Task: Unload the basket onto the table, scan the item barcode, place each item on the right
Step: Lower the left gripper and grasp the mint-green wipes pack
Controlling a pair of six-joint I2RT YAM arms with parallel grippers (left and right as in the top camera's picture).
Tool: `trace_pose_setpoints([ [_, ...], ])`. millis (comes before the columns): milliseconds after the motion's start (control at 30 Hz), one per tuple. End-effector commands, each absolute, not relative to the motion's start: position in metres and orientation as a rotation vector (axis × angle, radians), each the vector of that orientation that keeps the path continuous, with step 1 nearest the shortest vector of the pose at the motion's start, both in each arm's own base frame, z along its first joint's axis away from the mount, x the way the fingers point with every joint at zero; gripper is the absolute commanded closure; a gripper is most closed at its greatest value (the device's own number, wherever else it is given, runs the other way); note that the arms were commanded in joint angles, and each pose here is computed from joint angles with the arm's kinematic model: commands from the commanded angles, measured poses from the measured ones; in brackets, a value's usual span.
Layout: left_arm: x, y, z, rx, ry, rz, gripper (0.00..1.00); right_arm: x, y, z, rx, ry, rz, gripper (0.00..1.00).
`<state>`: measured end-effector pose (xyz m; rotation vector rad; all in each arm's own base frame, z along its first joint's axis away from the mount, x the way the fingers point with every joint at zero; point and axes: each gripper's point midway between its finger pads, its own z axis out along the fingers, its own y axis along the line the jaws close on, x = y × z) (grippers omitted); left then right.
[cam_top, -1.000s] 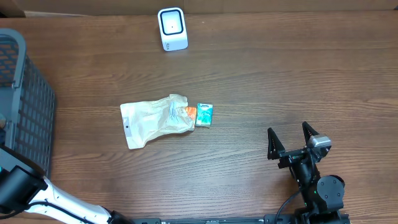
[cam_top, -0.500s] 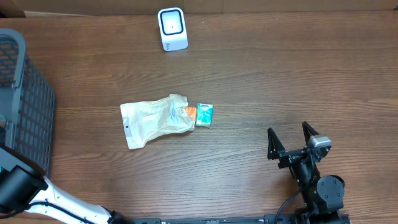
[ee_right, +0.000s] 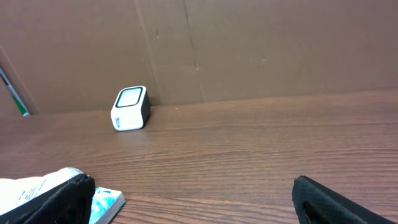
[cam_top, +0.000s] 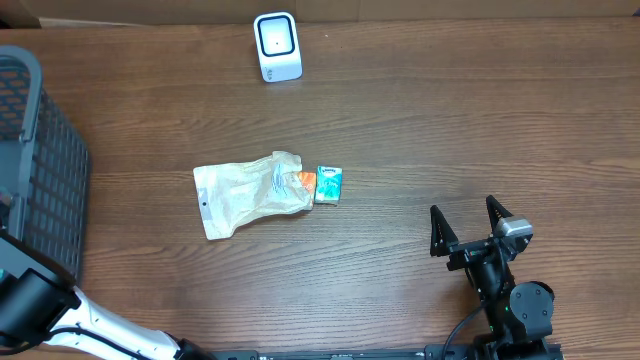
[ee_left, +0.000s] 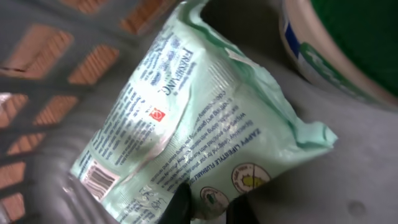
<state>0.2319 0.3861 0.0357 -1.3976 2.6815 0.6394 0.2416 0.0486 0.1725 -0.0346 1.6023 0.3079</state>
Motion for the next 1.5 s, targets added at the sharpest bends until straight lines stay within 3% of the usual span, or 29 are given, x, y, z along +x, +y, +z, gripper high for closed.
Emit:
trace_pose_setpoints([
  [0,0.239,0.310,-0.031,-1.261,2.992,0.285,0.96,0.242,0.048,0.171,-0.032,1.599,0.310,0.00],
  [267,0.280,0.267,-0.023,-1.169,3.027,0.175,0.94,0.242,0.048,0.171,-0.032,1.599,0.310,0.00],
  [433,0.291,0.270,-0.005,-1.151,3.024,0.180,0.64,0.242,0.048,0.171,-0.032,1.599,0.310,0.00],
  [733,0.313,0.291,0.037,-1.077,2.977,0.213,0.46,0.242,0.048,0.171,-0.032,1.599,0.310,0.00],
  [1000,0.323,0.299,0.043,-0.977,2.920,0.093,0.46,0.242,0.048,0.171,-0.032,1.599,0.310,0.00],
  [1233,0.348,0.309,0.102,-0.893,2.701,0.071,0.41,0.242,0.048,0.171,-0.032,1.599,0.310,0.00],
  [1467,0.328,0.324,0.116,-1.036,2.654,0.178,0.35,0.242,0.048,0.171,-0.032,1.599,0.310,0.00],
])
